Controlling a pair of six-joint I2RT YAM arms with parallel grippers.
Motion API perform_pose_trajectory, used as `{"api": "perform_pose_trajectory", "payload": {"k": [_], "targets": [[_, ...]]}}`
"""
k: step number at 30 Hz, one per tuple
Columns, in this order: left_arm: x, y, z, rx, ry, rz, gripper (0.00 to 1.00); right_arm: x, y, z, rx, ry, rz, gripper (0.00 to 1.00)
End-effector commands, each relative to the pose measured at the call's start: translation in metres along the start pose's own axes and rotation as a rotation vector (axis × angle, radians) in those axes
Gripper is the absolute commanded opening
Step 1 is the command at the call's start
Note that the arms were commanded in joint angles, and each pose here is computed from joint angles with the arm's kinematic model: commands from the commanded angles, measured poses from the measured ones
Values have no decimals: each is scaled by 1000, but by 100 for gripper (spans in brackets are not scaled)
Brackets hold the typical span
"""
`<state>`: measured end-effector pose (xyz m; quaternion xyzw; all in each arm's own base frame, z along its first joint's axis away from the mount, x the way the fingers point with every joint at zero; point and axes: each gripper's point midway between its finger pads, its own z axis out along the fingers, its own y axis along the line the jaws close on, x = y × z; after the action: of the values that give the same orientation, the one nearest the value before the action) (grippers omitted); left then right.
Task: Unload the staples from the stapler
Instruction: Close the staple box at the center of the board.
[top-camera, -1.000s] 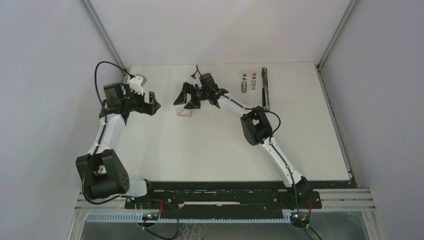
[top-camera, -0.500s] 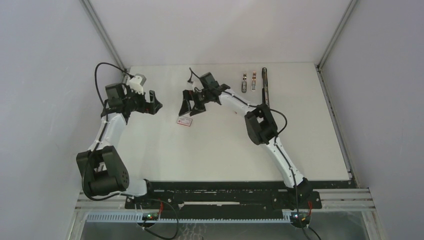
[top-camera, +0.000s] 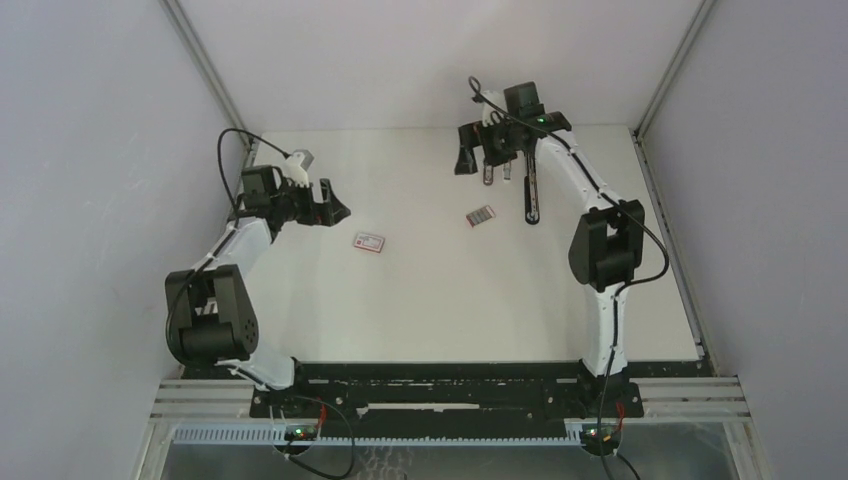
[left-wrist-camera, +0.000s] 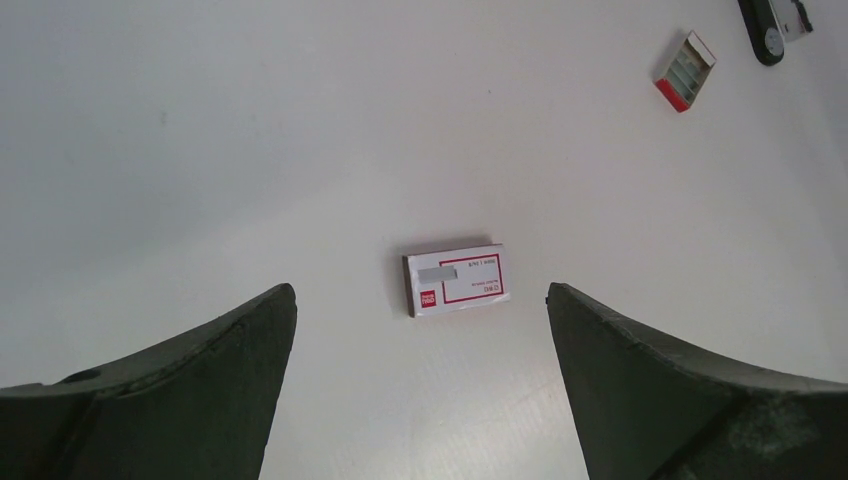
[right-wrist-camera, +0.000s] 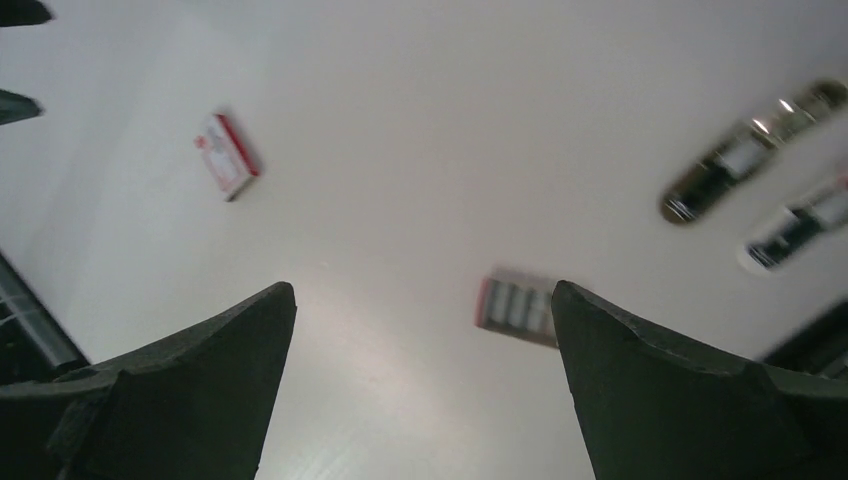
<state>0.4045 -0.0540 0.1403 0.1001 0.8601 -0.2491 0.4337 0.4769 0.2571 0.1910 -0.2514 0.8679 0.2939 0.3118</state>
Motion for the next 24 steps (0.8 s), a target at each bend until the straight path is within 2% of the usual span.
{"api": "perform_pose_trajectory", "payload": {"k": [1, 7, 15, 24], "targets": [[0, -19, 17, 65, 11, -34, 100, 41, -53, -12, 154, 100, 59, 100], [10, -12, 32, 59, 79, -70, 100, 69, -90, -2, 231, 148, 82, 100], [30, -3, 47, 49, 132, -152, 100, 85, -103, 29, 217, 183, 181, 100], [46, -18, 56, 87, 201, -204, 100, 104, -103, 49, 177, 228, 244, 100]]}}
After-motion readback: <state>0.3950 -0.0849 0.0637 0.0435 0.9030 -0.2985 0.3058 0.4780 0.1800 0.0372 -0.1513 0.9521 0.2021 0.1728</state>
